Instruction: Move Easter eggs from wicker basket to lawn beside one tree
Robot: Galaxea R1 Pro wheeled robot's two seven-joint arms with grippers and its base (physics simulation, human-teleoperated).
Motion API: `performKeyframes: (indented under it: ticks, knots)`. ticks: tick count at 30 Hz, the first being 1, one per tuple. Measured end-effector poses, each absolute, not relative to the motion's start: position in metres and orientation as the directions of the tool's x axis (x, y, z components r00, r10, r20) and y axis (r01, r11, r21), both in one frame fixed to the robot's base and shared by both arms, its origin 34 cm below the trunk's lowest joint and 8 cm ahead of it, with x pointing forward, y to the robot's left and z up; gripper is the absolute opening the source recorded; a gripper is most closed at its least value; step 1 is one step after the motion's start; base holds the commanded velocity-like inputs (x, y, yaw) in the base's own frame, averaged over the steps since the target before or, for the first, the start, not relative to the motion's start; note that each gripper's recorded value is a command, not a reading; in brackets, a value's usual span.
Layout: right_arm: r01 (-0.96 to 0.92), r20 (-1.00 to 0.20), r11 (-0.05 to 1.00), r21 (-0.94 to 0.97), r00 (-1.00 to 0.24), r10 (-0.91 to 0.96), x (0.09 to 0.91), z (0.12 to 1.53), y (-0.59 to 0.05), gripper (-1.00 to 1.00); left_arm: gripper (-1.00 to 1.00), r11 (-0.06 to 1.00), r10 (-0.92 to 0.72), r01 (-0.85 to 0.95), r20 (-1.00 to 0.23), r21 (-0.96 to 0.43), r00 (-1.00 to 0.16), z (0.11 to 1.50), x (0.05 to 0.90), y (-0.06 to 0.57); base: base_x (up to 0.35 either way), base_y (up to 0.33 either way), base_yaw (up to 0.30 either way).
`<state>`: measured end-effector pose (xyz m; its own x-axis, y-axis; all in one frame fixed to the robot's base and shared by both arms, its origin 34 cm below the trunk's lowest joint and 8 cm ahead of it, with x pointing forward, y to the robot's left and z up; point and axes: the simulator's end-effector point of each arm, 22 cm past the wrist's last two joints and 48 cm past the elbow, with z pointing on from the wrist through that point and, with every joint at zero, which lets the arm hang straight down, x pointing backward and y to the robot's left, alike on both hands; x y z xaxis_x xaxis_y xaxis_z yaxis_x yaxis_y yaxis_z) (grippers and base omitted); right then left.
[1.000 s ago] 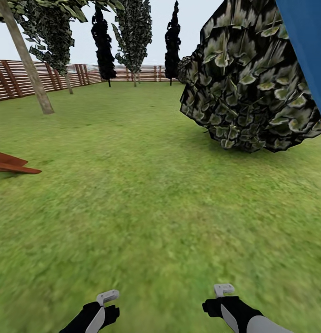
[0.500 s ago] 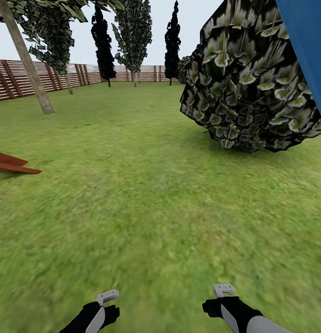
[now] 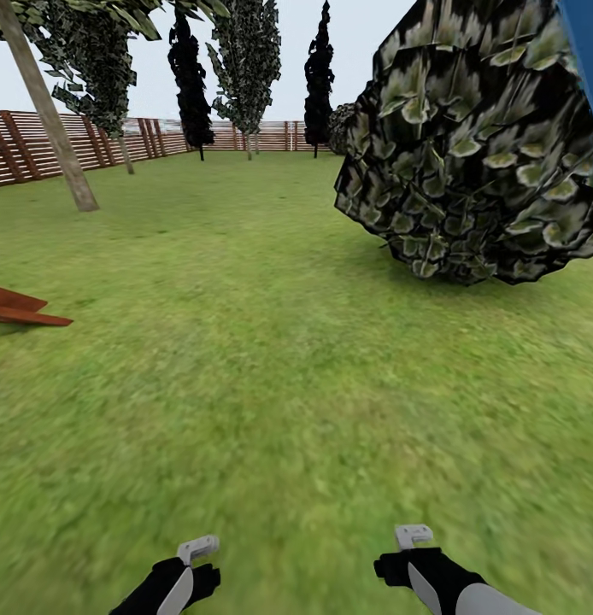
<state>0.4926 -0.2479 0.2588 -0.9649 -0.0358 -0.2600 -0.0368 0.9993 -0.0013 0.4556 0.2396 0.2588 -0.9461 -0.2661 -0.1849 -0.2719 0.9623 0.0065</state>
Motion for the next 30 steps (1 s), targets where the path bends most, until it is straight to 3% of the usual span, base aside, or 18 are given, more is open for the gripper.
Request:
performKeyframes:
  ticks: [30]
  knots:
    - [-0.038, -0.263, 0.999, -0.002, -0.964, -0.037, 0.4925, 0.2587, -0.2479, 1.0, 1.0, 0.962, -0.266, -0.272, -0.187, 0.006, -0.946, 0.2593, 0.4568, 0.2395, 0.319, 0.027, 0.0]
